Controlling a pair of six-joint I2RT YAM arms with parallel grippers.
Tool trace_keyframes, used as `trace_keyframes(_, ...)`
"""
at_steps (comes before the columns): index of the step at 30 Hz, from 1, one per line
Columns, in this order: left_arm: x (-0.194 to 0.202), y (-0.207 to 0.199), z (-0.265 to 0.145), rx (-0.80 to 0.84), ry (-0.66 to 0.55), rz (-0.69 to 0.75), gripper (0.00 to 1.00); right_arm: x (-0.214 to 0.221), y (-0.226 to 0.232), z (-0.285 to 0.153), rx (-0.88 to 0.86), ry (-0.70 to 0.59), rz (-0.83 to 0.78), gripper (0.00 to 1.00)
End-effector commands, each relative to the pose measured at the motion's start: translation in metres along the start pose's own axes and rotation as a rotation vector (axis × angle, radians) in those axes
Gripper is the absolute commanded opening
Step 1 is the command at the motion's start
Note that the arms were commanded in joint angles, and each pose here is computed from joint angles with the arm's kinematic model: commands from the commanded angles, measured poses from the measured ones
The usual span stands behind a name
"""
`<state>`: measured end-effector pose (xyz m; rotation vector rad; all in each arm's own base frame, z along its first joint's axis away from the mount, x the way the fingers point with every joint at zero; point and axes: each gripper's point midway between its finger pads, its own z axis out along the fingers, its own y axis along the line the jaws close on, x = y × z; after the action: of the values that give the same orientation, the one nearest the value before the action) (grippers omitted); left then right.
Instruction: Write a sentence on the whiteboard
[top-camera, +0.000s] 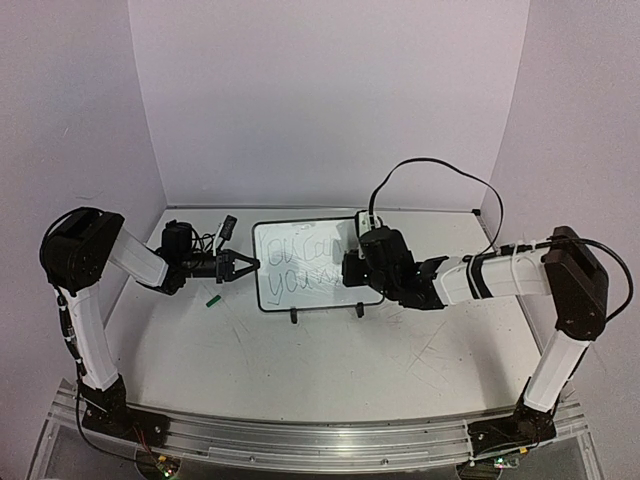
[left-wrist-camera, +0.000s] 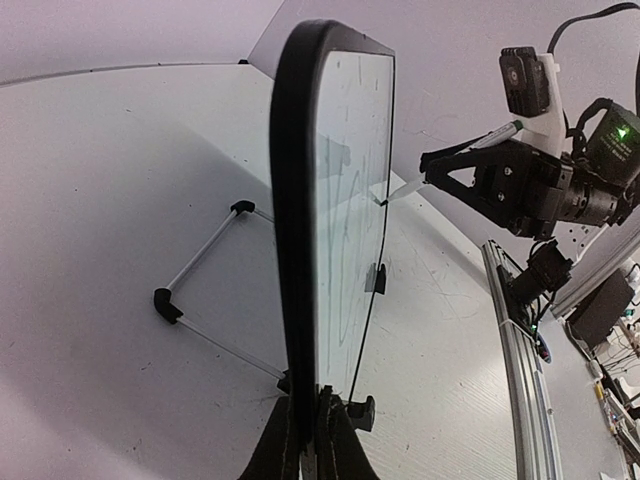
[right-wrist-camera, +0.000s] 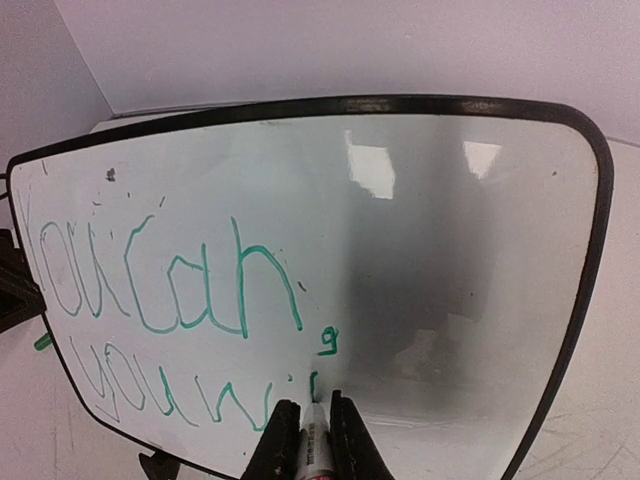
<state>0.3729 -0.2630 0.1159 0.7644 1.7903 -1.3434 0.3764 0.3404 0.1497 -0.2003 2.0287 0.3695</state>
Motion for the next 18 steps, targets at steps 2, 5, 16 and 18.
trace_keyframes(2,-0.007,0.012,0.002,-0.079,-0.004,0.027,0.00,0.022,-0.006,0.006,0.023,0.043,0.005,0.00)
trace_keyframes(5,-0.007,0.012,0.002,-0.079,-0.003,0.026,0.00,0.031,-0.007,0.008,0.026,0.061,0.005,0.00)
trace_keyframes(16,-0.007,0.012,0.002,-0.078,-0.003,0.026,0.00,0.048,-0.013,0.009,0.040,0.088,0.012,0.00)
trace_keyframes(18,-0.006,0.013,0.002,-0.079,-0.002,0.025,0.00,0.047,-0.014,0.008,0.043,0.085,0.010,0.00)
